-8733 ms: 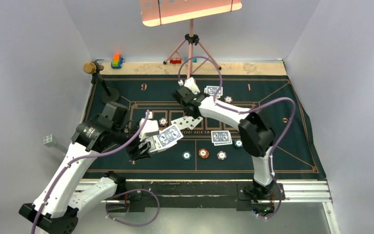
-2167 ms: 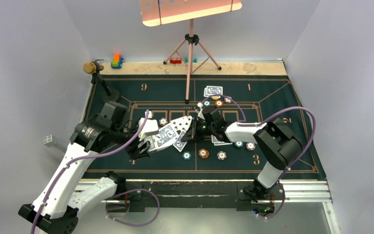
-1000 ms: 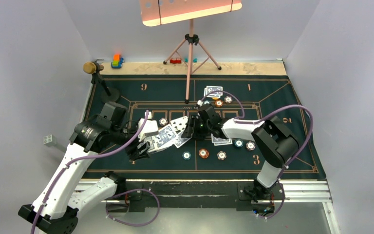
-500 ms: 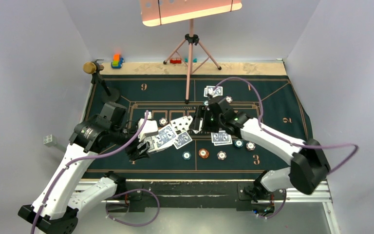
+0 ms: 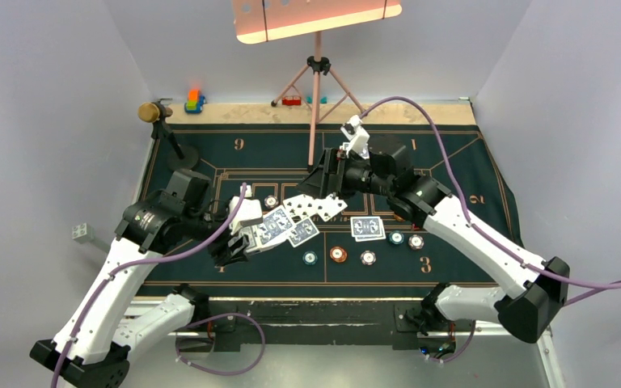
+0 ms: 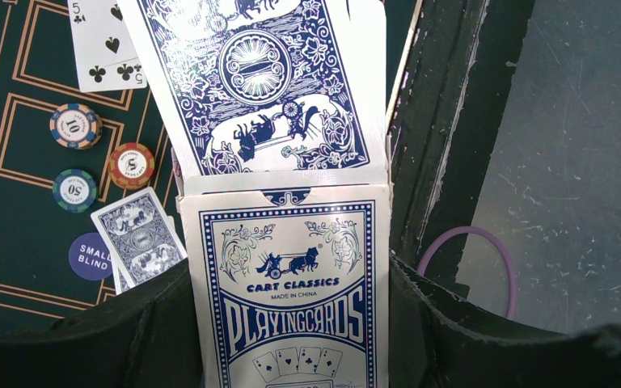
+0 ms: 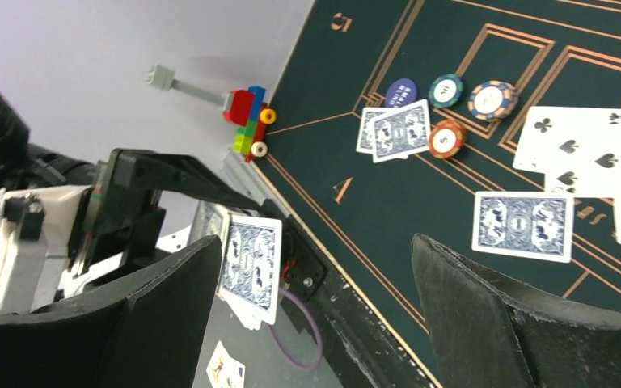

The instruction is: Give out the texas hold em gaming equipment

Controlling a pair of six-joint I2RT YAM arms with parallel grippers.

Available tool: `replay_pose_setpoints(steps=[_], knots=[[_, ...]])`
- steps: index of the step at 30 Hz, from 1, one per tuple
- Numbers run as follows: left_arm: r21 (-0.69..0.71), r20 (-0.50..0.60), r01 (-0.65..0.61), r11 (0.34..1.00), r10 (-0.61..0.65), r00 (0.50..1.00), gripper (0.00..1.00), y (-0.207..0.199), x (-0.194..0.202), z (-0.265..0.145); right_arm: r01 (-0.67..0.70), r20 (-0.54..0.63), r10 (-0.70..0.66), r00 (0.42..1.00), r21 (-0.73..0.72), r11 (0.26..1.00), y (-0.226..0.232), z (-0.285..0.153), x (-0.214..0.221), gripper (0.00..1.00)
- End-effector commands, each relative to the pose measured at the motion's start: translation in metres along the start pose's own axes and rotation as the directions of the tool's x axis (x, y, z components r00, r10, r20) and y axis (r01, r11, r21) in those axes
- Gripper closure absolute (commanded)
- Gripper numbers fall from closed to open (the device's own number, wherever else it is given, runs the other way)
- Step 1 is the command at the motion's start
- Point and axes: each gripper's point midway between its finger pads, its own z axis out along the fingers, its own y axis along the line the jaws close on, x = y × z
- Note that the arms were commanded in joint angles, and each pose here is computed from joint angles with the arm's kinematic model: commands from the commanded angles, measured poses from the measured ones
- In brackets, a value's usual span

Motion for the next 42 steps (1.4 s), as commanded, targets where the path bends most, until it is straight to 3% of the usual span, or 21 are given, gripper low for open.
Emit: replay_pose_setpoints(steps=[1, 19, 27, 35, 42], knots=[[-0.008, 0.060, -0.045, 0.999, 0.046, 0.997, 1.00, 0.001, -0.016, -0.005, 0.033, -0.029, -0.038, 0.999, -0.147, 0.989, 0.038, -0.003, 0.005, 0.08], [-0.018, 0.061, -0.044, 0.999, 0.045, 0.997, 1.00, 0.007, -0.021, -0.005, 0.027, -0.196, -0.059, 0.979, -0.163, 0.986, 0.043, 0.046, 0.066, 0.04], [-0.020, 0.062, -0.047, 0.999, 0.048, 0.997, 1.00, 0.008, -0.022, -0.005, 0.006, -0.247, -0.041, 0.968, -0.144, 0.990, 0.034, 0.050, 0.080, 0.27], [-0.017, 0.069, -0.051, 0.999, 0.052, 0.996, 1.00, 0.006, -0.024, -0.006, 0.018, -0.223, -0.045, 0.974, -0.123, 0.992, 0.031, 0.040, 0.076, 0.42], [-0.017, 0.072, -0.051, 0.999, 0.053, 0.996, 1.00, 0.004, -0.024, -0.008, 0.027, -0.193, -0.045, 0.980, -0.093, 0.995, 0.028, 0.036, 0.069, 0.45]])
